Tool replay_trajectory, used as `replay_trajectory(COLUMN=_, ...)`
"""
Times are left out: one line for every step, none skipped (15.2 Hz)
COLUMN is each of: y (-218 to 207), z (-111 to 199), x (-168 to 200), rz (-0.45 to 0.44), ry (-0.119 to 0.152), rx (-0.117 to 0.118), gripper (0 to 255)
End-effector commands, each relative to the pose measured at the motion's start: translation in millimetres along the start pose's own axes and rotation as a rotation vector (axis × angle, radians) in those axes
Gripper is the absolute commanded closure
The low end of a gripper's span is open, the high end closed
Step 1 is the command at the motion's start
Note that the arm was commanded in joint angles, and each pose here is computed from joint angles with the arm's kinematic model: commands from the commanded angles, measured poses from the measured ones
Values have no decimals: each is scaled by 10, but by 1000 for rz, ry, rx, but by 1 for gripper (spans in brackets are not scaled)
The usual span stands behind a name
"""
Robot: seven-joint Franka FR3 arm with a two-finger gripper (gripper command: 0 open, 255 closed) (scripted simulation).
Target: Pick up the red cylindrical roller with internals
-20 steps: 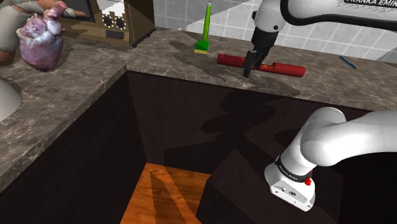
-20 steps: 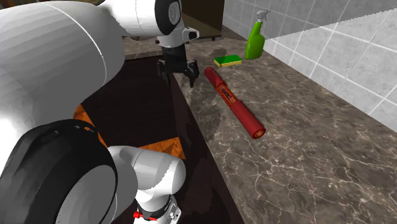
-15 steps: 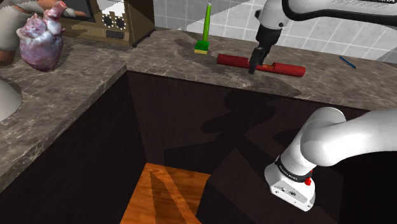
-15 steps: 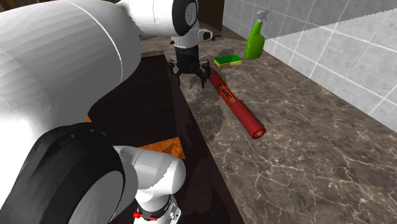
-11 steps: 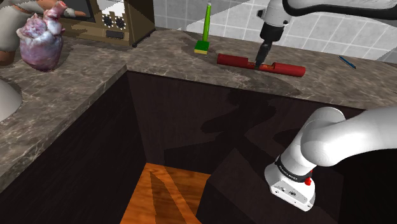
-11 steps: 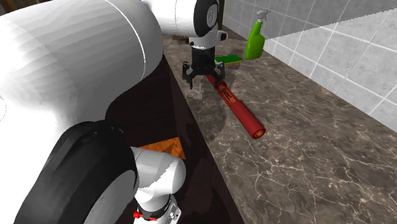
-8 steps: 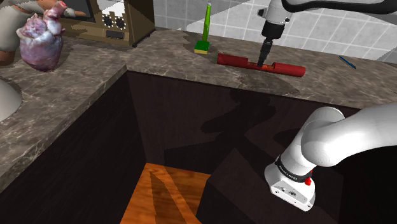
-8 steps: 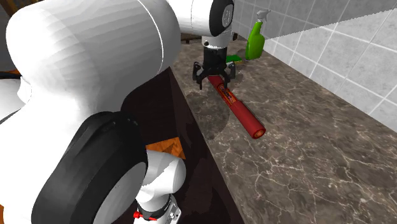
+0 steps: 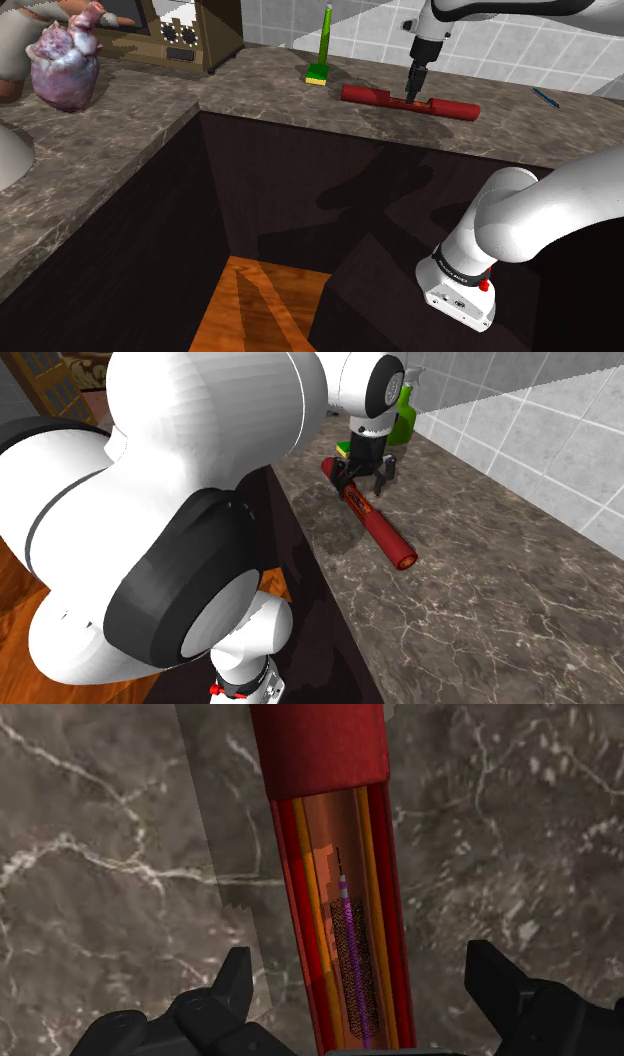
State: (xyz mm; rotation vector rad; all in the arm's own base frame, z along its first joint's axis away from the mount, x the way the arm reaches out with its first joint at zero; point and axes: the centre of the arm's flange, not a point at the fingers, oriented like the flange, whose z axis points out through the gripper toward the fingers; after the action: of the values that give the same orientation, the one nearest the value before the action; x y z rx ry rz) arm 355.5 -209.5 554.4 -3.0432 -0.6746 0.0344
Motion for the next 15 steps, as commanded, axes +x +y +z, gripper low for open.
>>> replay_trajectory(y=5, z=103, x=-9, rz=-2, ry=0, rx=0, gripper=0)
replay_trajectory(y=6, z=156, x=-8, rz=-2, ry=0, rx=0, gripper=0)
replay_trajectory(y=8, z=208, x=-7, rz=-2, ry=0, rx=0, gripper=0)
replay_trajectory(y=8, z=239, x=-6, rz=-2, ry=0, rx=0, gripper=0)
replay_trajectory(y=8, z=239, x=-6, rz=-2, ry=0, rx=0, gripper=0)
replay_trajectory(y=4, z=240, x=-6, rz=-2, ry=0, rx=0, gripper=255)
replay_trajectory(y=1, z=242, x=-4, rz=-2, ry=0, rx=0, gripper=255)
replay_trajectory(y=1, z=240, x=-4, rz=-2, ry=0, rx=0, gripper=255)
replay_trajectory(y=1, z=241, x=-4, rz=-2, ry=0, rx=0, gripper=255)
replay_trajectory(y=3, z=240, x=-2, rz=-2, ry=0, rx=0, gripper=255)
replay_trajectory(y=2, z=239, x=-2, rz=-2, ry=0, rx=0, gripper=255)
replay_trajectory(y=3, z=239, x=-3, rz=-2, ry=0, rx=0, gripper=255)
replay_trajectory(y=3, z=239, x=-4, rz=-2, ry=0, rx=0, gripper=255)
replay_trajectory(y=2, z=240, x=-4, rz=-2, ry=0, rx=0, gripper=255)
replay_trajectory(y=8, z=239, x=-6, rz=-2, ry=0, rx=0, gripper=255)
